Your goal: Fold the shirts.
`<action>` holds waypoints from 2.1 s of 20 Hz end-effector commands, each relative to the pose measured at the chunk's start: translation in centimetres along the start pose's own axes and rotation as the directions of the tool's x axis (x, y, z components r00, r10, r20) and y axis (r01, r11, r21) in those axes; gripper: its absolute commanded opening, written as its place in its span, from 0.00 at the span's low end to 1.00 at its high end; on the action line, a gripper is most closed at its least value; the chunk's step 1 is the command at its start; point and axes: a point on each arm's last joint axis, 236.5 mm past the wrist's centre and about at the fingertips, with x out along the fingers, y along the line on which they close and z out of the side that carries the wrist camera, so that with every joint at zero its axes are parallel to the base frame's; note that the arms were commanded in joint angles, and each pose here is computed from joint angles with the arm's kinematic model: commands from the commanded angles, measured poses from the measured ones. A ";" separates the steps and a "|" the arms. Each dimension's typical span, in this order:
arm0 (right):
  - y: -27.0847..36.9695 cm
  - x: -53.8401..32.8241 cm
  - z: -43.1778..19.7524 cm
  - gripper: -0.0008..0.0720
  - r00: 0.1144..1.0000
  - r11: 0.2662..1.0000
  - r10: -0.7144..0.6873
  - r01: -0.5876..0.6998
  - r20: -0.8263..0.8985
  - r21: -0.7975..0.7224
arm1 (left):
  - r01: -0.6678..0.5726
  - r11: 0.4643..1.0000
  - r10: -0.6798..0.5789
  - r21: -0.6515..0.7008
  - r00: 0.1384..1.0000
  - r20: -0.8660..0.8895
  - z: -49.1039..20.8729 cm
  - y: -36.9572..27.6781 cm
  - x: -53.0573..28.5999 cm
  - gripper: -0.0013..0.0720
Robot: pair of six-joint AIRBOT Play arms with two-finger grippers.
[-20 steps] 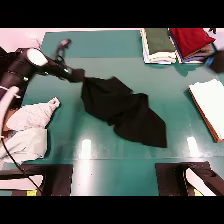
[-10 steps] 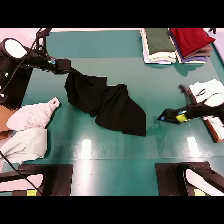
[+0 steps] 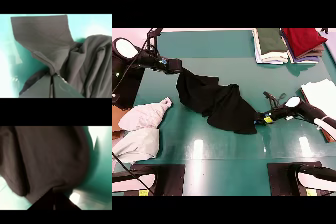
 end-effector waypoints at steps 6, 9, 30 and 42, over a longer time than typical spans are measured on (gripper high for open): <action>8.8 -26.2 10.3 0.03 0.811 0.942 0.029 0.173 0.584 -0.287 | -0.100 0.979 0.016 0.175 0.903 0.429 9.1 -5.7 -18.8 0.06; 12.2 -39.9 8.3 0.03 0.579 0.908 0.029 0.326 0.815 -0.265 | -0.158 0.954 -0.047 0.254 0.759 0.649 10.6 -10.5 -31.5 0.06; 6.6 -41.2 15.1 0.03 0.655 0.895 -0.231 0.434 0.719 -0.107 | -0.091 0.988 0.035 0.126 0.920 0.390 8.9 -4.4 -15.9 0.05; -3.2 -21.7 20.1 0.53 0.905 0.940 -0.292 0.331 0.309 -0.080 | -0.143 0.985 0.125 -0.100 0.979 -0.162 -1.2 8.5 1.9 0.74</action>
